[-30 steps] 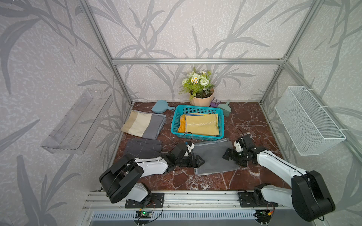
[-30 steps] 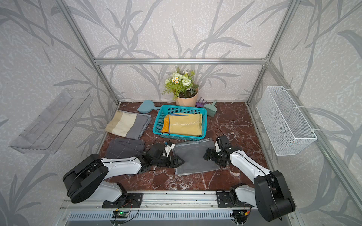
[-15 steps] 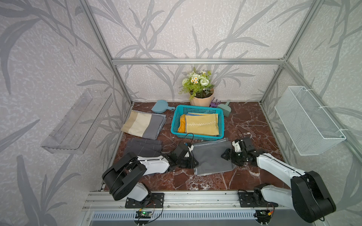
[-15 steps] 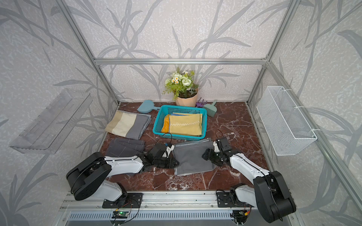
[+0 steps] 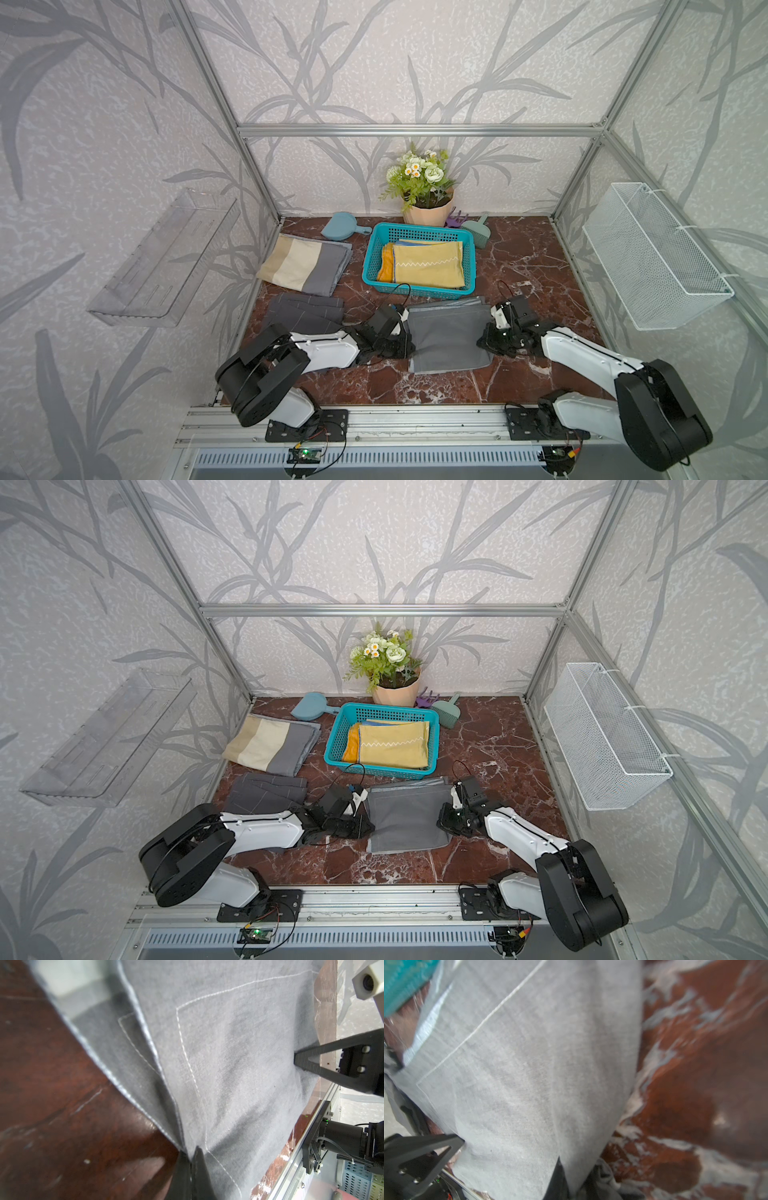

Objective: Put the folded pillowcase in the basket
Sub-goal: Pick up the pillowcase at the center of the board, then place the pillowcase in the basket.

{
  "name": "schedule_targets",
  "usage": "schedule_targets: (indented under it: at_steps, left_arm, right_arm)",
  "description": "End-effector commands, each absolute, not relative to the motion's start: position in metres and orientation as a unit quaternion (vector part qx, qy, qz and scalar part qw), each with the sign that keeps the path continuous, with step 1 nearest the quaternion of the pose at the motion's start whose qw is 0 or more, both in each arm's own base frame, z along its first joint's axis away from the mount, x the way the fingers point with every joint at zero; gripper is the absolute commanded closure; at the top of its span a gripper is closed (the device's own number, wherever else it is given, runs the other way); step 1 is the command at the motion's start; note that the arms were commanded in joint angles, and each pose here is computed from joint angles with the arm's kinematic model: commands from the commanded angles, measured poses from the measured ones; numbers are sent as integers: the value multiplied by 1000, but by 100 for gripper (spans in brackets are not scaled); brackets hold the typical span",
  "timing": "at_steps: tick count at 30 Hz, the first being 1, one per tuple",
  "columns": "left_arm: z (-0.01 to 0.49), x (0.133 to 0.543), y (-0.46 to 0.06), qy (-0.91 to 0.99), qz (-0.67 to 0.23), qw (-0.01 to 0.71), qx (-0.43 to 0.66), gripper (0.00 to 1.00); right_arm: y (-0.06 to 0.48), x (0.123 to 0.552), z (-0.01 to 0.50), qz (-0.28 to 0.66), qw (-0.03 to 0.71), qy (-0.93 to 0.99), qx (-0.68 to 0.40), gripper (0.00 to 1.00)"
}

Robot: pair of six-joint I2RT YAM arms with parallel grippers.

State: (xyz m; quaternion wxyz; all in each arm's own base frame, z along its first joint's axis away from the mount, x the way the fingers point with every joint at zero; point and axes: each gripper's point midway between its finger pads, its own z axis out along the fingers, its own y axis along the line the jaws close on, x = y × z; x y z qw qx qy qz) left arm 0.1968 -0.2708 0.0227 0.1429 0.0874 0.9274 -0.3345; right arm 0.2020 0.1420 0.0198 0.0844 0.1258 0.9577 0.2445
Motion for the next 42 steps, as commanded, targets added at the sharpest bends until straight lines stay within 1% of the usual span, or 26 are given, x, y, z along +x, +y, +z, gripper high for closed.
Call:
schedule_targets:
  at_steps: [1, 6, 13, 17, 28, 36, 39, 42]
  left_arm:
    - [36, 195, -269, 925, -332, 157, 101, 100]
    - [67, 197, -273, 913, -345, 187, 112, 100]
    - [111, 198, -277, 900, -358, 212, 130, 100]
    - [139, 199, -283, 889, -372, 229, 139, 100]
    - [243, 200, -300, 844, -416, 296, 165, 100]
    - [284, 213, -306, 827, -415, 337, 174, 100]
    - [300, 222, -306, 819, -407, 367, 173, 100]
    - [312, 235, -302, 817, -381, 398, 172, 100]
  right_arm:
    - [142, 187, 24, 216, 71, 967, 118, 99]
    - [146, 185, 45, 217, 87, 966, 109, 100]
    - [152, 188, 106, 240, 144, 957, 83, 100]
    - [153, 188, 135, 250, 160, 952, 76, 100]
    - [172, 190, 204, 284, 204, 936, 32, 100]
    - [182, 213, 261, 302, 272, 914, 16, 100]
    - [187, 225, 279, 303, 294, 907, 6, 99]
    - [194, 240, 288, 294, 308, 905, -7, 99]
